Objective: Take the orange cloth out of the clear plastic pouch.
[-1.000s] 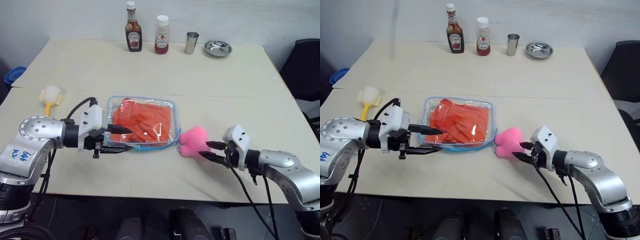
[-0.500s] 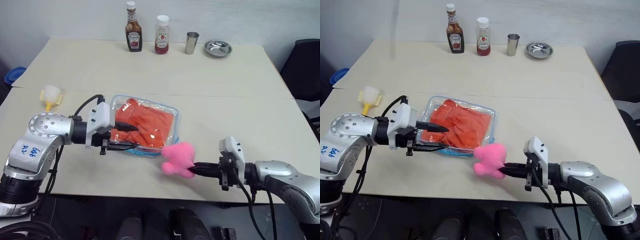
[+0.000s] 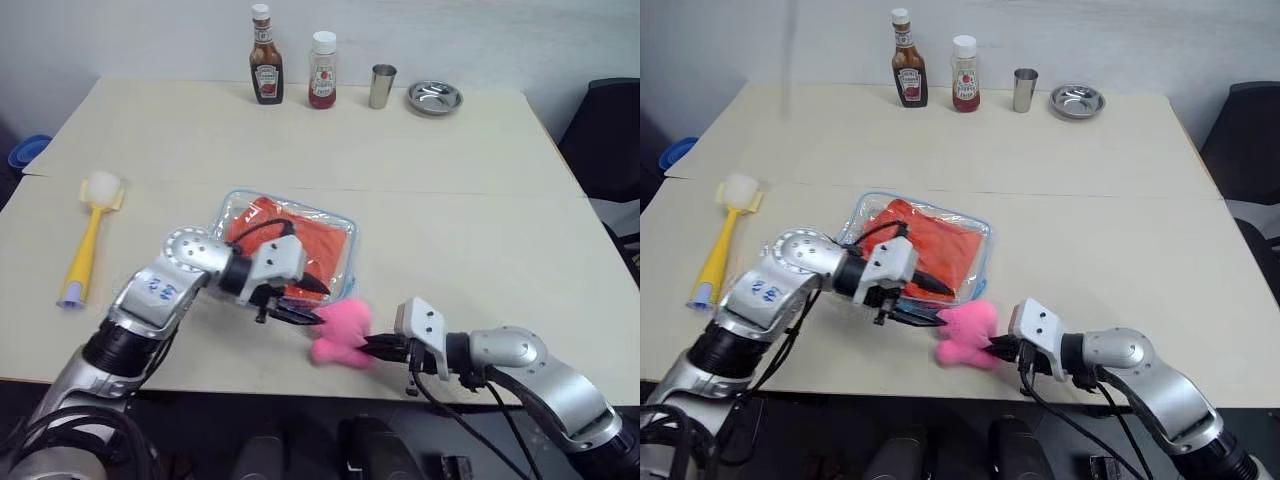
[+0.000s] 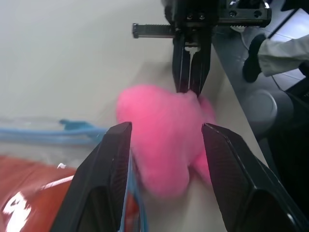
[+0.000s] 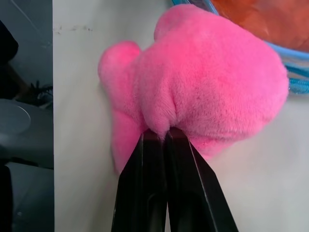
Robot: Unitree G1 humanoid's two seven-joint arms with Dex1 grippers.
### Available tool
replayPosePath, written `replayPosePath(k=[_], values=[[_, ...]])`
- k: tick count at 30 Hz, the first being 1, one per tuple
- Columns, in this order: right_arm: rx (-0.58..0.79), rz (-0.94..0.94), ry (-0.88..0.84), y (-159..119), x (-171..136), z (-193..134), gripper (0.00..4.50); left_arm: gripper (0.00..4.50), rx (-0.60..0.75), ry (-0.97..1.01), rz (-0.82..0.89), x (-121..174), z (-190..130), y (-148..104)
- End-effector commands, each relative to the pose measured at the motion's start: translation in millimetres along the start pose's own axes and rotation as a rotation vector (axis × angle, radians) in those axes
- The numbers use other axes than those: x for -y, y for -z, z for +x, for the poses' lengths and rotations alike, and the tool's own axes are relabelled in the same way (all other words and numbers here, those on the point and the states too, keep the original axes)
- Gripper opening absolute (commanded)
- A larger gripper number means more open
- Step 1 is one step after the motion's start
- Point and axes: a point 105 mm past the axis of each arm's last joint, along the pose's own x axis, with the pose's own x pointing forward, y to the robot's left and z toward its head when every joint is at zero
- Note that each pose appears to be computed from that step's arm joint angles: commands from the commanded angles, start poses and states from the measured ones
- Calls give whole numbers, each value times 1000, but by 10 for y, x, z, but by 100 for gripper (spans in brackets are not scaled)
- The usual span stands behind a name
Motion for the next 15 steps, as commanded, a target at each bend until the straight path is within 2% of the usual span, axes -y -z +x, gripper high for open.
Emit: replayPosePath(k=[1, 3, 6, 9, 10, 13, 15], values=[[-20, -12, 20, 30, -22, -42, 22, 246, -87, 57, 116, 41, 133, 78], [-13, -11, 12, 7, -54, -70, 73, 246, -136, 64, 161, 51, 220, 177], [-12, -50, 25, -46, -80, -146, 173, 246, -179, 38, 205, 17, 337, 270], [-1, -125, 69, -233, 25, -411, 261, 246, -183, 16, 220, -7, 388, 285], [4, -144, 85, -290, 76, -486, 261, 246, -181, 15, 222, -7, 392, 283], [-5, -262, 153, -486, 417, -604, 265, 191, -162, 5, 234, -13, 388, 257], [-21, -360, 163, -562, 579, -552, 265, 131, -156, 4, 240, -11, 382, 251]])
